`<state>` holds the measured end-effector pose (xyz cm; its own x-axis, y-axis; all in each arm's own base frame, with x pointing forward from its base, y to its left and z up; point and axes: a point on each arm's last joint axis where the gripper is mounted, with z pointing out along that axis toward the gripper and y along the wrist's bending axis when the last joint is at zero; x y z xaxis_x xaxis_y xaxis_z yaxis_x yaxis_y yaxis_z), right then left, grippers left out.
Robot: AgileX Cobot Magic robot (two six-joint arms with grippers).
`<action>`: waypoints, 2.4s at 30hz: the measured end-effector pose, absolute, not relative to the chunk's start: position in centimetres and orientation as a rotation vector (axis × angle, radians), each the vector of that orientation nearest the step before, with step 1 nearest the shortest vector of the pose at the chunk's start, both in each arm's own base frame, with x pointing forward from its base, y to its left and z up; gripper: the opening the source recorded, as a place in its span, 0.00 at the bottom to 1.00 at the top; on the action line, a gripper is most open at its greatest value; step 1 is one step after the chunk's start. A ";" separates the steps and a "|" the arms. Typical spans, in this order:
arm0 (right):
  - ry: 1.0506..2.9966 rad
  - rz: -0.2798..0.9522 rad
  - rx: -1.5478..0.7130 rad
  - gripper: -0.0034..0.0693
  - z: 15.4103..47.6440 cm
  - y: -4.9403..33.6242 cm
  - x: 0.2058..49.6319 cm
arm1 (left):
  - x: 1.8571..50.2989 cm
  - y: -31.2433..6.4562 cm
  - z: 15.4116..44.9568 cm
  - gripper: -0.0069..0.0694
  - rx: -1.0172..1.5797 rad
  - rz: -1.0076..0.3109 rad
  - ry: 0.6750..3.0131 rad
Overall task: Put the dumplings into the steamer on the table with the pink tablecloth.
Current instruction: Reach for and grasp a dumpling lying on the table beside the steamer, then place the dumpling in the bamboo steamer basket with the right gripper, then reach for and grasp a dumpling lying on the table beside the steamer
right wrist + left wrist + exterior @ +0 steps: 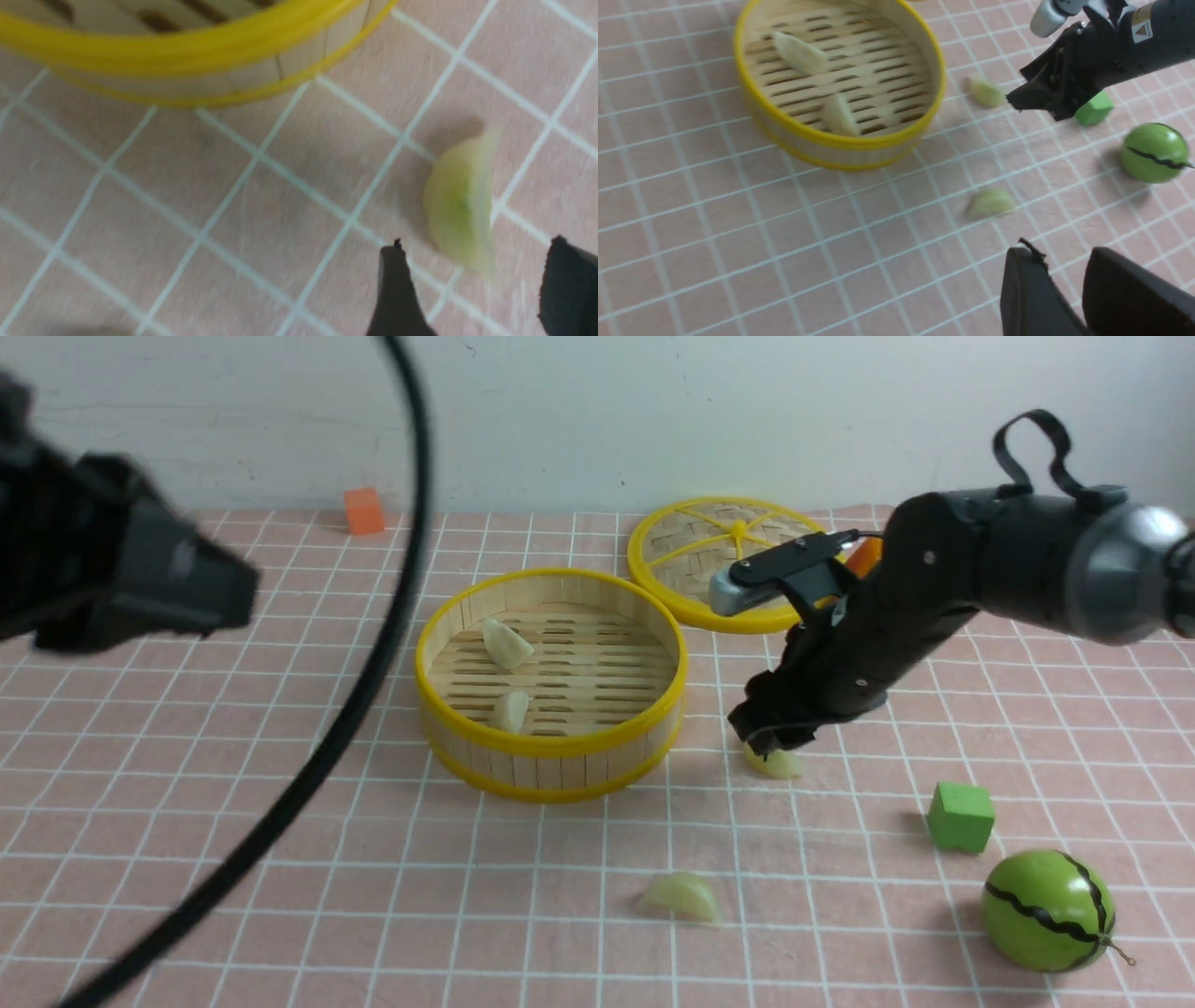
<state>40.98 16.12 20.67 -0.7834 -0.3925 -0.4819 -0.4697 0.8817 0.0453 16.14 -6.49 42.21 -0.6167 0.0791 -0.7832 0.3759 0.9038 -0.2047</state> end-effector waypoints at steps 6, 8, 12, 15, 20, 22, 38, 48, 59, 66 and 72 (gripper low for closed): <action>2.611 0.169 -0.676 0.46 16.6 17.0 44.3 | 8.0 -1.9 35.2 0.29 0.122 -0.194 2.160; 2.628 0.173 -0.679 0.34 16.4 17.1 44.3 | 7.1 -1.2 33.6 0.21 0.079 -0.163 2.150; 2.678 0.181 -0.697 0.33 17.2 17.0 43.8 | 6.5 -0.8 31.1 0.07 0.025 -0.144 2.173; 2.688 0.214 -0.696 0.33 19.5 17.1 43.5 | 6.8 -0.8 29.7 0.07 -0.013 -0.156 2.203; 2.542 0.448 -0.647 0.33 26.5 19.3 43.2 | 7.6 -1.2 26.8 0.07 -0.041 -0.188 2.198; 2.412 0.564 -0.667 0.33 29.2 21.2 43.3 | 8.1 -1.4 25.6 0.07 -0.033 -0.209 2.160; 2.281 0.510 -0.608 0.33 21.5 24.1 49.8 | 8.5 -1.7 25.2 0.07 -0.019 -0.243 2.076; 2.277 0.555 -0.539 0.56 21.6 23.1 50.4 | 8.6 -1.6 25.2 0.07 -0.012 -0.232 2.074; 2.493 0.589 -0.704 0.54 20.4 22.9 48.5 | 8.5 -1.6 25.2 0.07 -0.012 -0.231 2.076; 2.549 0.399 -0.734 0.19 20.0 21.9 48.6 | 8.5 -1.6 25.2 0.07 -0.012 -0.231 2.076; 2.631 0.292 -0.651 0.08 19.8 21.0 48.5 | 8.6 -1.6 25.2 0.08 -0.012 -0.231 2.074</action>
